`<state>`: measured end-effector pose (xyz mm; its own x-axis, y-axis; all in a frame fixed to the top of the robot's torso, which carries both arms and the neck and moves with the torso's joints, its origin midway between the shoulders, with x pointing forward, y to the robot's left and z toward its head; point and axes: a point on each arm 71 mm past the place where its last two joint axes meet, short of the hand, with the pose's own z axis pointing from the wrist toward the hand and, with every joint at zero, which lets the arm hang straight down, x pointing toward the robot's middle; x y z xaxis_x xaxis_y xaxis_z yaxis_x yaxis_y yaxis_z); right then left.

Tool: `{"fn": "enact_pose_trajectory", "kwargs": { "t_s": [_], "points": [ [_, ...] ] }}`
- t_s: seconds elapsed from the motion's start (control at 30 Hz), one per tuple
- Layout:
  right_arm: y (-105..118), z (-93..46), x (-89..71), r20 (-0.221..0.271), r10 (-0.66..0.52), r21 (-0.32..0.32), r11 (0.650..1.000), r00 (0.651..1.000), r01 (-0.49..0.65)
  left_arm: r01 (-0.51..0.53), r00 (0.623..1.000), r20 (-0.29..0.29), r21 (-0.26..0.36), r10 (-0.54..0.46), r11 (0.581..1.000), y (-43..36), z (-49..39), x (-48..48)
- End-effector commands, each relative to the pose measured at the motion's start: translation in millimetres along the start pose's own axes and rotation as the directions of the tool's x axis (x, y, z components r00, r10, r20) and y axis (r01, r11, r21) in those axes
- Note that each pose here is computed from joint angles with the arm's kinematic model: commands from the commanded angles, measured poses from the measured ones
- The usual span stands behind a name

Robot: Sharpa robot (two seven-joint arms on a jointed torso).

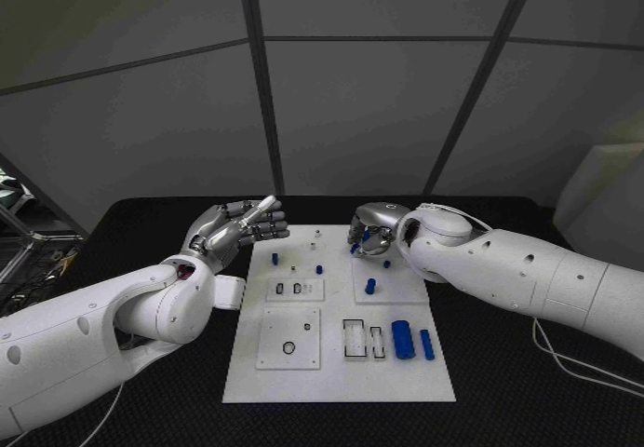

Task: Assemble the parts on the task board

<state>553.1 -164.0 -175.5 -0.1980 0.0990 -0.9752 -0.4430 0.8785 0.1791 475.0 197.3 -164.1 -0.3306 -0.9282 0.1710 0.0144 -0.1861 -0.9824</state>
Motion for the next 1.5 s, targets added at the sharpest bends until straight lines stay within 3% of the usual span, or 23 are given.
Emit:
{"fn": "enact_pose_trajectory", "kwargs": {
  "t_s": [0.03,0.7,0.97,1.13,1.5],
  "points": [
    [-1,0.6,-0.5,-0.014,-0.02,0.007,1.0,1.0,0.021,0.001,1.0,-0.019,0.007,-0.001,1.0,-1.8,0.1,1.7],
    [-1,4.0,2.4,-0.042,-0.032,0.013,0.999,0.999,0.033,0.004,1.0,-0.026,0.003,-0.004,1.0,-1.6,0.1,1.8],
    [-2,5.1,1.3,-0.022,-0.03,0.017,0.999,0.999,0.031,0.004,1.0,-0.026,0.002,-0.004,1.0,-1.3,0.4,1.0],
    [0,4.7,-1.8,0.019,-0.026,0.005,1.0,0.999,0.026,0.003,1.0,-0.024,0.001,-0.003,1.0,-1.4,0.3,0.0],
    [8,4.6,-12.8,0.171,0.0,-0.027,1.0,0.985,0.004,0.001,1.0,-0.02,0.001,-0.001,1.0,-1.7,-0.3,-2.7]
  ]
}}
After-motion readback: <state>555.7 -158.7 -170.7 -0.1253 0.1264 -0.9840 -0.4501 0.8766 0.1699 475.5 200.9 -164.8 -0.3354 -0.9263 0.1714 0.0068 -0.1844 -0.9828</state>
